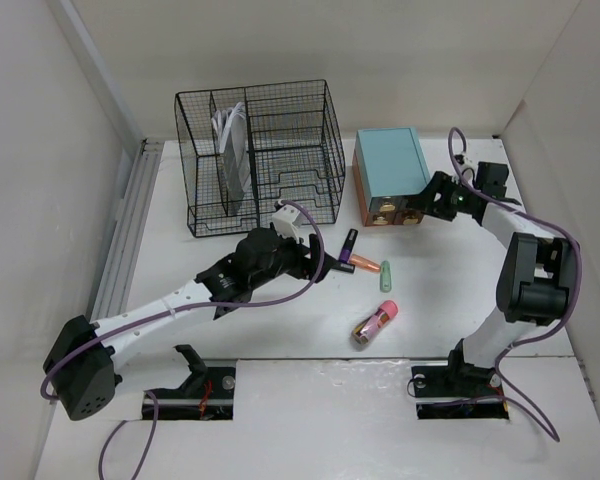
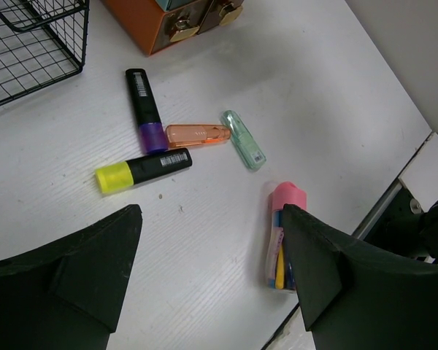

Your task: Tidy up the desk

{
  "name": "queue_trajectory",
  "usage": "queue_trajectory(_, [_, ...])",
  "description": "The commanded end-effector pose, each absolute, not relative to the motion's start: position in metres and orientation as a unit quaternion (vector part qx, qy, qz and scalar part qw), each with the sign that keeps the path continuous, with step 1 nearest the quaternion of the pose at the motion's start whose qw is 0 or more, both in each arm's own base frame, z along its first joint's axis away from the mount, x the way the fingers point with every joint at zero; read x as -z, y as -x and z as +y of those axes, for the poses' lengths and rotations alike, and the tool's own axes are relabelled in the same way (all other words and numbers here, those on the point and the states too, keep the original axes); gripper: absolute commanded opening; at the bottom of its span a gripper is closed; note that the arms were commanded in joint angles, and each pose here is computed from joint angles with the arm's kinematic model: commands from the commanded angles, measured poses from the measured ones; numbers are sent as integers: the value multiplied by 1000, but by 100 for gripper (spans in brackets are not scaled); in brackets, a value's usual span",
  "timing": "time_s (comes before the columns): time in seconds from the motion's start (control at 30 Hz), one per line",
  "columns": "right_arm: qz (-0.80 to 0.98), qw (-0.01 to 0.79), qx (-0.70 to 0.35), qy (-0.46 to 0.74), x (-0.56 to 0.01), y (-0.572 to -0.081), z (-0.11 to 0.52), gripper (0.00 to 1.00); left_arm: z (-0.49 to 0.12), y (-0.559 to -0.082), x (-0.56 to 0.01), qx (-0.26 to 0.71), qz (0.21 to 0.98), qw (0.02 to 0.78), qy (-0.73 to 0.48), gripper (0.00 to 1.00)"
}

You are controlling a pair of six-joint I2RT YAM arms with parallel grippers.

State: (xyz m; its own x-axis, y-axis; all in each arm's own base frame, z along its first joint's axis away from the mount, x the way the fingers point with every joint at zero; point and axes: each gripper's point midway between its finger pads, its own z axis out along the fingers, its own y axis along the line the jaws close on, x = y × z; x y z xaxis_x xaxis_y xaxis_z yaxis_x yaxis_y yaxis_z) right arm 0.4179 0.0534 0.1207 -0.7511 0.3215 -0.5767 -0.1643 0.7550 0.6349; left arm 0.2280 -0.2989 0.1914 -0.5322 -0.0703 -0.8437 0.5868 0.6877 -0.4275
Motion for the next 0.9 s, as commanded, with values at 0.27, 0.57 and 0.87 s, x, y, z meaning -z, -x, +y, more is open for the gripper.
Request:
queue_trajectory(0.27, [831,437,-340,-60,-153,-440,45,53,-300,-227,-209,377,780,472,-163,75])
queue_trajectory(0.57, [832,444,-331,-41,-150,-418,48,45,-298,-225,-208,377,780,472,-163,75])
queue_trajectory(0.87, [851,413,-324,-18,-129,-362,46,43,-299,-223,-211,382,777,473,-165,75])
